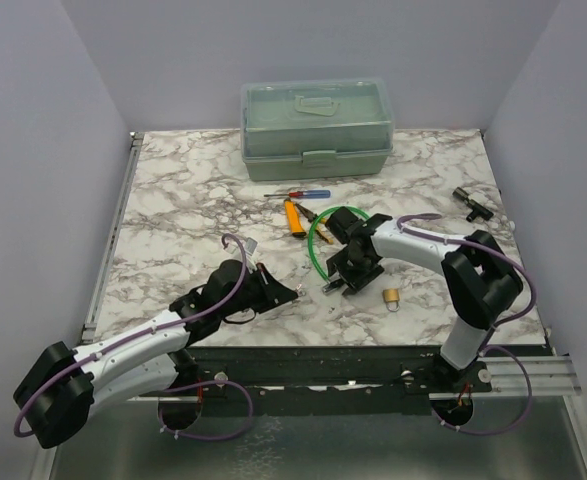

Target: Unlock with the key

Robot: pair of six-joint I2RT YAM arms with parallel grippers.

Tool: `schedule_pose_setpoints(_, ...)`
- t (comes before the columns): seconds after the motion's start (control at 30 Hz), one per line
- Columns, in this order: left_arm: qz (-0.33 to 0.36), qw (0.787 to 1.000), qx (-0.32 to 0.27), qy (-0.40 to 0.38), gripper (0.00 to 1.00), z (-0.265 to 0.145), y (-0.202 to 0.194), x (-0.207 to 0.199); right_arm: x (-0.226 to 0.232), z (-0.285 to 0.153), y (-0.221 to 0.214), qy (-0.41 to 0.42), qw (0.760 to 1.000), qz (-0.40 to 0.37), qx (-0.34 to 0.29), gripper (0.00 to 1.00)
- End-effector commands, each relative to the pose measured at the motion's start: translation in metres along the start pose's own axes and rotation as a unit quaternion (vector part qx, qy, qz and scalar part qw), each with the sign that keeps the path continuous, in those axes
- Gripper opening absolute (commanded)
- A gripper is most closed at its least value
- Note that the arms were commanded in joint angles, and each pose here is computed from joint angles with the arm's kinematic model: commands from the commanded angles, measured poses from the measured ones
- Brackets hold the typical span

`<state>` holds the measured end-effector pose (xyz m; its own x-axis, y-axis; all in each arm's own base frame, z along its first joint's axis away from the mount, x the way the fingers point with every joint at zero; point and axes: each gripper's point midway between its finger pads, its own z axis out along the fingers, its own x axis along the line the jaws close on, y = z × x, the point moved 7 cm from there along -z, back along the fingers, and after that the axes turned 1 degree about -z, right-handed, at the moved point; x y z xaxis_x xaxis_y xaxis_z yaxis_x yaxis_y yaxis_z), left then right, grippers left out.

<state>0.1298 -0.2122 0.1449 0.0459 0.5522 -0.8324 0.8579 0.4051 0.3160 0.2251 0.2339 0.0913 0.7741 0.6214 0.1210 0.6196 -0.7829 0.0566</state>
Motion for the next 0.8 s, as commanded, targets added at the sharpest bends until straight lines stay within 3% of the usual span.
schedule_pose_setpoints(0.0,-0.006,1.000,-0.001,-0.001,0.00,-0.003,-0.001,0.002,-0.016,0.012,0.005,-0.055,0.998,0.012,-0.036,0.60)
schedule_pose_setpoints(0.23,-0.003,1.000,-0.001,0.001,0.00,-0.002,0.000,0.003,-0.019,-0.002,0.009,-0.028,0.998,0.032,-0.052,0.63)
schedule_pose_setpoints(0.67,-0.002,1.000,0.003,0.002,0.00,-0.001,-0.002,0.005,-0.001,0.015,0.000,-0.058,0.998,0.013,-0.029,0.60)
schedule_pose_setpoints(0.77,-0.001,1.000,0.006,0.001,0.00,-0.001,-0.003,0.007,0.003,0.022,-0.001,-0.068,0.997,0.007,-0.027,0.53)
